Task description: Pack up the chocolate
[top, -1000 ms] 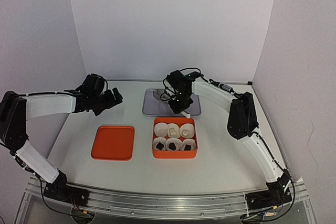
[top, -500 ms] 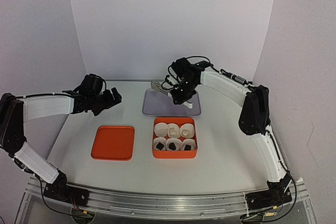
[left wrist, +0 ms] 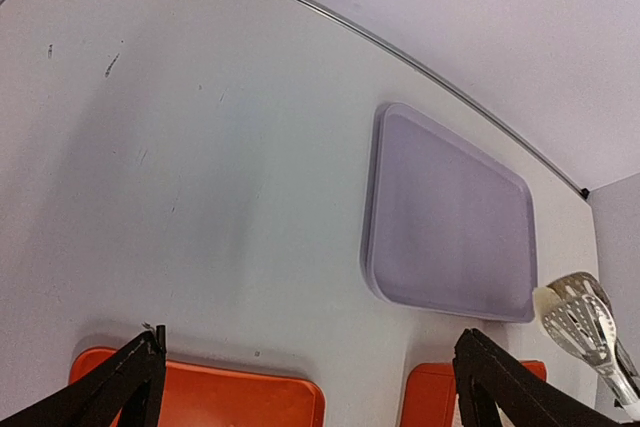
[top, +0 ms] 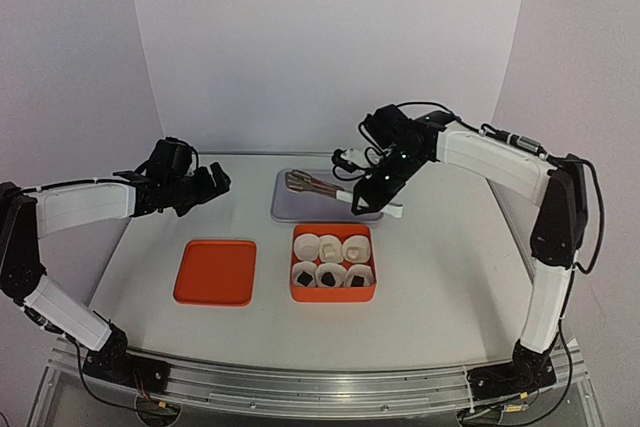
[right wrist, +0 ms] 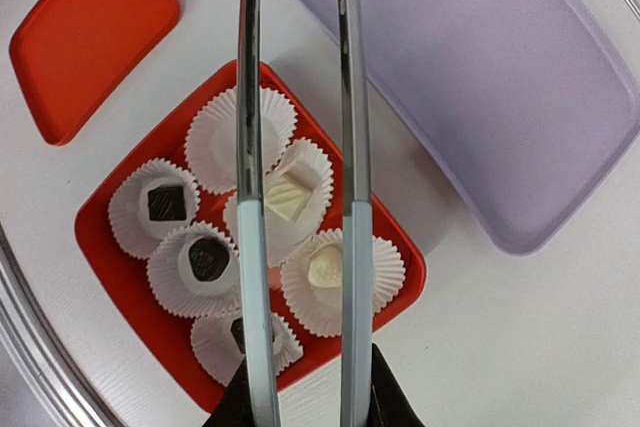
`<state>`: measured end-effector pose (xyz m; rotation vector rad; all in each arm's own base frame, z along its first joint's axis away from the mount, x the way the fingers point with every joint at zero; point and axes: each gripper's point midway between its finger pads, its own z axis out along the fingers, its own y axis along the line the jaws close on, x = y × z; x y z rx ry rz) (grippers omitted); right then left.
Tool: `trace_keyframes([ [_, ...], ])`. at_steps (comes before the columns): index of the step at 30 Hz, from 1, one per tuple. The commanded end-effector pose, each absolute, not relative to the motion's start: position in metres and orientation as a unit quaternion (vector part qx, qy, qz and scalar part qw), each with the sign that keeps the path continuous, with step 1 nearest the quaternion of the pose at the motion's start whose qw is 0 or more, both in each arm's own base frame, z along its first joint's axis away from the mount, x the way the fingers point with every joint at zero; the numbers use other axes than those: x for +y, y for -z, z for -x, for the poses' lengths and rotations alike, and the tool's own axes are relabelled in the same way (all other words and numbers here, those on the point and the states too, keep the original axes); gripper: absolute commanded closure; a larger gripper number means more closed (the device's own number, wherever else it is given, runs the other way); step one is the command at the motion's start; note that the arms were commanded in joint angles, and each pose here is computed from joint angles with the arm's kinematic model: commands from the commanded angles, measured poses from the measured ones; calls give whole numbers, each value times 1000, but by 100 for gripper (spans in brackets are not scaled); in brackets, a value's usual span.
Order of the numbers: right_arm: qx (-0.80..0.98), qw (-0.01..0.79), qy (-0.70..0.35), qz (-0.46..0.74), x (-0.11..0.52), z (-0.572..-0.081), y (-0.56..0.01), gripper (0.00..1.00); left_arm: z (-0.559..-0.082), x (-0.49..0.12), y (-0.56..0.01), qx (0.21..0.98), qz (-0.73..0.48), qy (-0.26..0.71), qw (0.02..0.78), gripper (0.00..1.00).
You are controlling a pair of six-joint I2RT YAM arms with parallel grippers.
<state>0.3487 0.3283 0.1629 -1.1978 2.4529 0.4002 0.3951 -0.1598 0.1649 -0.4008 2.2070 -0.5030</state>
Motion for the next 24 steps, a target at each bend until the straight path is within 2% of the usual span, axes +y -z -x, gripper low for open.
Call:
trace_keyframes([
  [1,831,227,-203,466,324,-310,-208,100,-398,-158,-180,863,154,210,433,0],
  [10,810,188,-202,517,286,-255,-180,100,-402,-160,-188,859,148,213,442,0],
  [24,827,130,-178,517,290,-267,-128,100,-395,-159,-183,860,160,222,431,0],
])
